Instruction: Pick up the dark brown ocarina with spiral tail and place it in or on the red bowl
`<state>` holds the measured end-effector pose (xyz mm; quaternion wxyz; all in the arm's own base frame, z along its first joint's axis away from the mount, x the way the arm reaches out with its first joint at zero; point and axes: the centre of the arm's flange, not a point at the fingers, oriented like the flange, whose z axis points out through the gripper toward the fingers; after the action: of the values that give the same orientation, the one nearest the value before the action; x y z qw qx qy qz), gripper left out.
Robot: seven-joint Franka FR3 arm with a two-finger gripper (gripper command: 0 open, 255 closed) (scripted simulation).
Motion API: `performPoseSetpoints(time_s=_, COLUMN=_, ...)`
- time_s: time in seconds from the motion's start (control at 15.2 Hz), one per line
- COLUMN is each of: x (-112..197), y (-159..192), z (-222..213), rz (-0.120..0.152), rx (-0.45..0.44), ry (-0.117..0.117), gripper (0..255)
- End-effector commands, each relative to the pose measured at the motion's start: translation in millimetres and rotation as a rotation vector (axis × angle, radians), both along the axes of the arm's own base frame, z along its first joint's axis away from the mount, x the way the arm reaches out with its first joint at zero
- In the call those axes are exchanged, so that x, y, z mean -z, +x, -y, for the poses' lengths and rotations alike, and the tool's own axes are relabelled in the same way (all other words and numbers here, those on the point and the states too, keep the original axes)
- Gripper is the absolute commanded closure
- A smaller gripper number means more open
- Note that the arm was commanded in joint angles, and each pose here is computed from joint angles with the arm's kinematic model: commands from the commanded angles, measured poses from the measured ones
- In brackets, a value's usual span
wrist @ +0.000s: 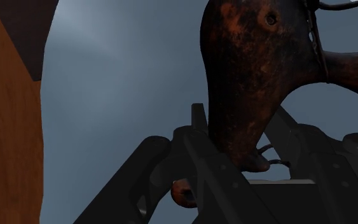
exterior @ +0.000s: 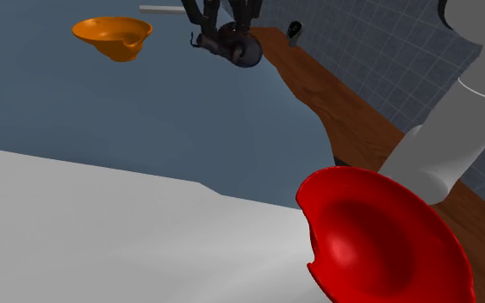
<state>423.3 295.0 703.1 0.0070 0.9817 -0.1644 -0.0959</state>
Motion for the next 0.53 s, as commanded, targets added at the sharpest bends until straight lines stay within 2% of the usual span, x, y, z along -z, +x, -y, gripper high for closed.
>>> performPoseSetpoints(time_s=0.0, x=-11, y=-1, z=0, rz=0.0, rx=0.0, ry=0.0, gripper=255)
performPoseSetpoints(time_s=0.07, x=-16, y=-1, z=0, rz=0.0, rx=0.0, ry=0.0, gripper=255)
performPoseSetpoints(time_s=0.46, x=-16, y=-78, z=-19, rz=0.0, rx=0.0, ry=0.0, gripper=255)
